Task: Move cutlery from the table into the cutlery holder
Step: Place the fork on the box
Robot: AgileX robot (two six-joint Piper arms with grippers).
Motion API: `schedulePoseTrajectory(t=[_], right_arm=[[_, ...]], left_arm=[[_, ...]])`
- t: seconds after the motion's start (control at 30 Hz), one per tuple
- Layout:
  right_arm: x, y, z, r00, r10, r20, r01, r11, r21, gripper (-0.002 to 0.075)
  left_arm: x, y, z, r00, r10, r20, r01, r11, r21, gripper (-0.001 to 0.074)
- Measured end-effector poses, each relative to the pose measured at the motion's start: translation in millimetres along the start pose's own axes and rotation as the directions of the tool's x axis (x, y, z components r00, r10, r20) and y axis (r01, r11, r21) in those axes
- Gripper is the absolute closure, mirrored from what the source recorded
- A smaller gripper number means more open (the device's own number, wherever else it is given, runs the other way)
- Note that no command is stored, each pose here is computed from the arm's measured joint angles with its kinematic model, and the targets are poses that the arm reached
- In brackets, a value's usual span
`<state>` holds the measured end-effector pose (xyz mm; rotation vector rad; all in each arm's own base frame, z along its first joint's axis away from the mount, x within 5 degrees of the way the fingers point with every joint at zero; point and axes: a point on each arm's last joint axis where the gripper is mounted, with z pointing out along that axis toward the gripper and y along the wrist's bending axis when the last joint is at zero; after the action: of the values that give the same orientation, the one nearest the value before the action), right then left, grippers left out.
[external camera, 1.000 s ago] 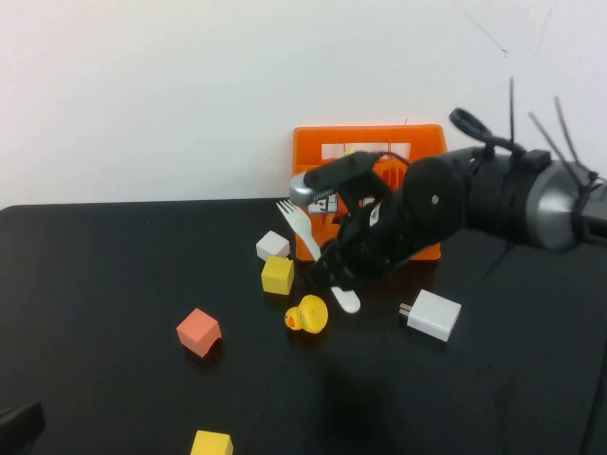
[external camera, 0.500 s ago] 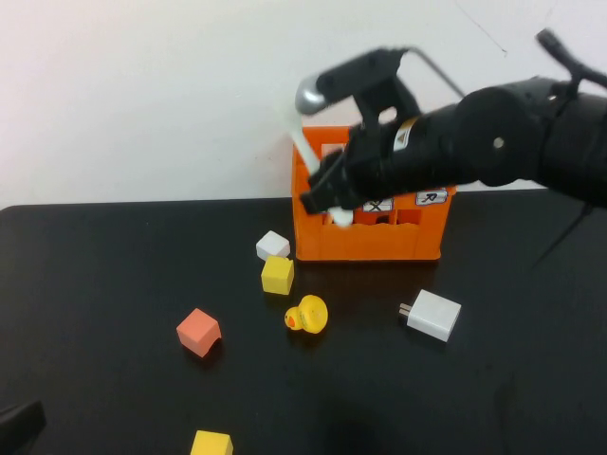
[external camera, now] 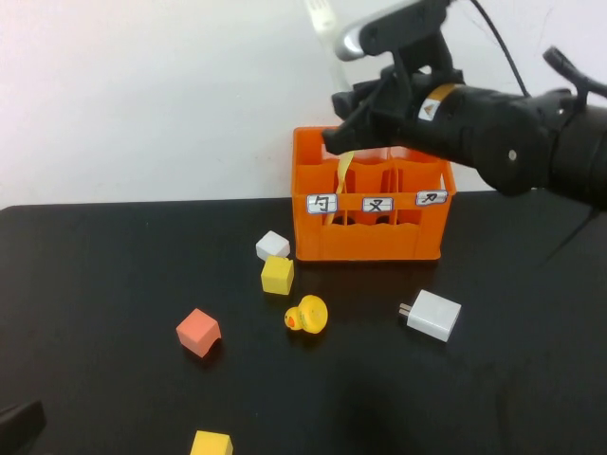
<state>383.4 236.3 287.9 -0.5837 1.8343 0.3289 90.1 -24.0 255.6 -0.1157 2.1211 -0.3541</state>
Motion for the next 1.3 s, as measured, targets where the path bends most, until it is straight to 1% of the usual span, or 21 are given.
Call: schedulePoseTrajectory(t=[0.1,0.23,0.37,0.53,0.63,0.8,0.93,1.07,1.13,1.27,1.3], right_arm=[[15,-8,8,1.000,0.014,0.021,-0.014,0.999,0.031,0.0546],[37,-8,25,0.999,0.022,0.040,-0.024,0.998,0.052,0.0546],[55,-12,41,0.995,0.074,0.069,-0.080,0.993,0.087,0.0546],[67,-17,50,0.990,0.109,0.085,-0.118,0.986,0.115,0.0546],[70,-20,52,0.992,0.097,0.079,-0.107,0.987,0.124,0.0546],[81,-23,58,0.997,0.039,0.065,-0.048,0.988,0.144,0.0546],[94,-31,65,0.998,0.034,0.061,-0.044,0.984,0.170,0.0546],[100,-38,68,0.997,0.037,0.066,-0.049,0.981,0.189,0.0545],[99,-40,68,0.996,0.046,0.074,-0.060,0.979,0.194,0.0517],[103,-41,69,0.994,0.082,0.075,-0.096,0.975,0.198,0.0405],[104,-41,70,0.994,0.086,0.073,-0.099,0.975,0.199,0.0390]], left_arm=[[-1,0,0,1.000,0.000,0.006,0.000,1.000,0.004,0.0736],[-1,-1,0,1.000,0.000,0.009,0.000,1.000,0.006,0.0736],[-1,-1,0,1.000,0.000,0.010,0.000,1.000,0.007,0.0736],[-1,-1,0,1.000,0.000,0.012,0.000,1.000,0.008,0.0736],[-1,-1,0,1.000,0.000,0.012,0.000,1.000,0.008,0.0736],[-1,-1,0,1.000,0.000,0.012,0.000,1.000,0.008,0.0736],[-1,-1,0,1.000,0.000,0.012,0.000,1.000,0.008,0.0736],[-1,0,0,1.000,0.002,0.009,-0.002,1.000,0.005,0.0736],[-1,0,0,1.000,0.005,0.009,-0.005,1.000,0.002,0.0736],[-1,0,0,1.000,0.009,0.010,-0.009,1.000,0.000,0.0736],[-1,0,0,1.000,0.010,0.011,-0.010,1.000,0.000,0.0736]])
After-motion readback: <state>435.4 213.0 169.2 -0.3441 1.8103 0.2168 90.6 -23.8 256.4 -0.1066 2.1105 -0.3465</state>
